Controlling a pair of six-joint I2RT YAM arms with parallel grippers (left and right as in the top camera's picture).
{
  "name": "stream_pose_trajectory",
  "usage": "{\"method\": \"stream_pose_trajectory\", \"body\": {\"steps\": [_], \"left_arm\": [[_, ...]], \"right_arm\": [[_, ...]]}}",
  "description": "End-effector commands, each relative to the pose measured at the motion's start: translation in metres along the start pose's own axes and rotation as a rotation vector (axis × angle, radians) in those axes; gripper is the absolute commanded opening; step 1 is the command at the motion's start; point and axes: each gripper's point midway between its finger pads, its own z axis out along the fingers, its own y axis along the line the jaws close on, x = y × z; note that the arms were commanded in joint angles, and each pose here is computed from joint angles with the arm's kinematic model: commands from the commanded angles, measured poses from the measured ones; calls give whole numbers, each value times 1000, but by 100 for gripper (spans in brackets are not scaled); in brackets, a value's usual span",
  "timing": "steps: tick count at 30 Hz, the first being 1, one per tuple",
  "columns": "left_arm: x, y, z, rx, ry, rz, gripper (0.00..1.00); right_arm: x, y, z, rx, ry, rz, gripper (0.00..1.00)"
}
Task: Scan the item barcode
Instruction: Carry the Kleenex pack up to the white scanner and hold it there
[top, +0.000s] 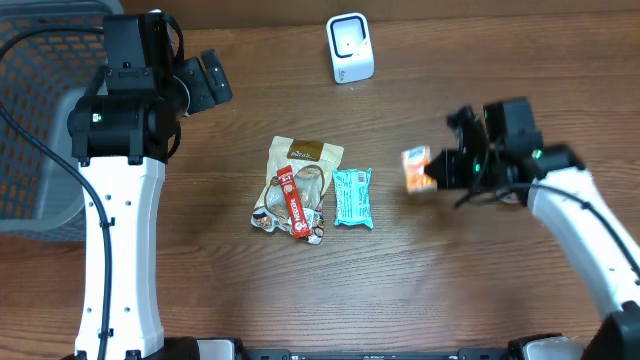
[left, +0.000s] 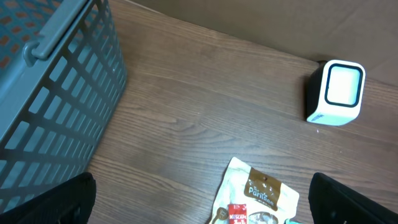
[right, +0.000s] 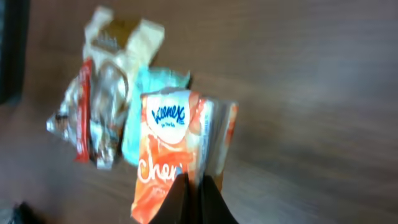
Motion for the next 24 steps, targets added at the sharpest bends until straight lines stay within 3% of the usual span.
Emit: {"method": "stream_pose_trajectory", "body": {"steps": [1, 5, 10, 24], "left_arm": [[-7, 0, -10, 8, -33, 14, 100], [-7, -1, -10, 8, -33, 14, 100], [-7, 0, -10, 8, -33, 14, 100], [-7, -1, -10, 8, -33, 14, 100]], "right_arm": [[-55, 15, -52, 120, -127, -54, 3], [-89, 36, -98, 172, -147, -90, 3], [-132, 57, -111, 178, -181, -269, 3], [-228, 64, -8, 554, -348, -703, 4]]}}
